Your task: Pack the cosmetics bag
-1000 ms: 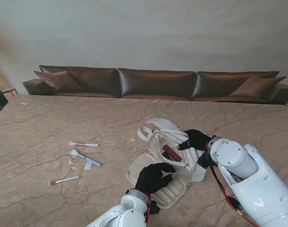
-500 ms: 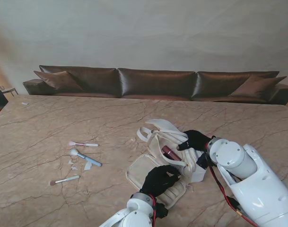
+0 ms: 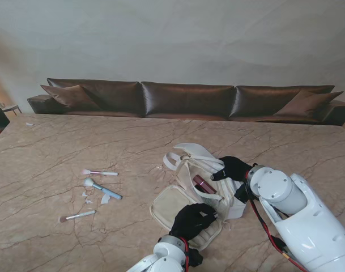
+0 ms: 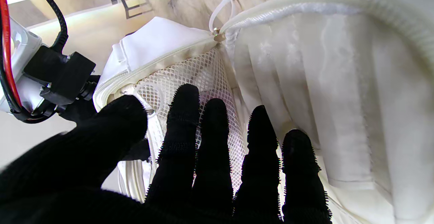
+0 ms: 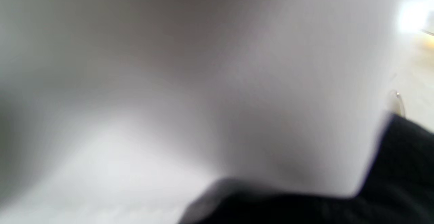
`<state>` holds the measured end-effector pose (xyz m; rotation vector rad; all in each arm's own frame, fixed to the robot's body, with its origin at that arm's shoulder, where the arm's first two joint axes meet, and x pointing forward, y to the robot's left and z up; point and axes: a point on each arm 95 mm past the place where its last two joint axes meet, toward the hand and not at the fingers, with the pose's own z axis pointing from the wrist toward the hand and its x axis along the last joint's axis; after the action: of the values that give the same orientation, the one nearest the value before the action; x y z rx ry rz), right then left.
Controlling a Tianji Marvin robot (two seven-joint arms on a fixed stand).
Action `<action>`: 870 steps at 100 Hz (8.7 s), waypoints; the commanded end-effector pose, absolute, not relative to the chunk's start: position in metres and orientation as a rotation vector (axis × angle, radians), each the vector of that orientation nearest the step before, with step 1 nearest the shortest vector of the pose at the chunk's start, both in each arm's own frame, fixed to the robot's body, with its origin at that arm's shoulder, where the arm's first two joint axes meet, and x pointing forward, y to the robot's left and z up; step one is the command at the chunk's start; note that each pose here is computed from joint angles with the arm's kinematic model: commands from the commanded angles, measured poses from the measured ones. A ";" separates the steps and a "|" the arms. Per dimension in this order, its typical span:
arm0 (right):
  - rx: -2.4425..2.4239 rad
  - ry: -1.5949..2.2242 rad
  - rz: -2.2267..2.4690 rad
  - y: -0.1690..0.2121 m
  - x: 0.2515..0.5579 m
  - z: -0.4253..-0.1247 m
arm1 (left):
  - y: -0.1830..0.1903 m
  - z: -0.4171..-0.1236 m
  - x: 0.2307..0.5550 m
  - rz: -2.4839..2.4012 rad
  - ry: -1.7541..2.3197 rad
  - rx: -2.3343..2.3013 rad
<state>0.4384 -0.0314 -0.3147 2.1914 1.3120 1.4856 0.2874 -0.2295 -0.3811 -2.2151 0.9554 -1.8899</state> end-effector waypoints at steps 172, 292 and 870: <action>2.192 1.326 1.513 -0.026 0.435 -0.317 | -0.271 -0.378 0.276 -1.793 0.337 -2.641; 2.180 1.353 1.567 -0.025 0.431 -0.319 | -0.250 -0.386 0.304 -1.798 0.563 -2.026; 1.549 1.417 1.215 -0.017 0.304 -0.353 | -0.264 -0.379 0.320 -1.926 0.835 -1.495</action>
<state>0.3071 -0.0199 -0.3420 1.5103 1.3863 1.2352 0.3240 -0.2596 -0.3806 -1.4783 0.8428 -1.9126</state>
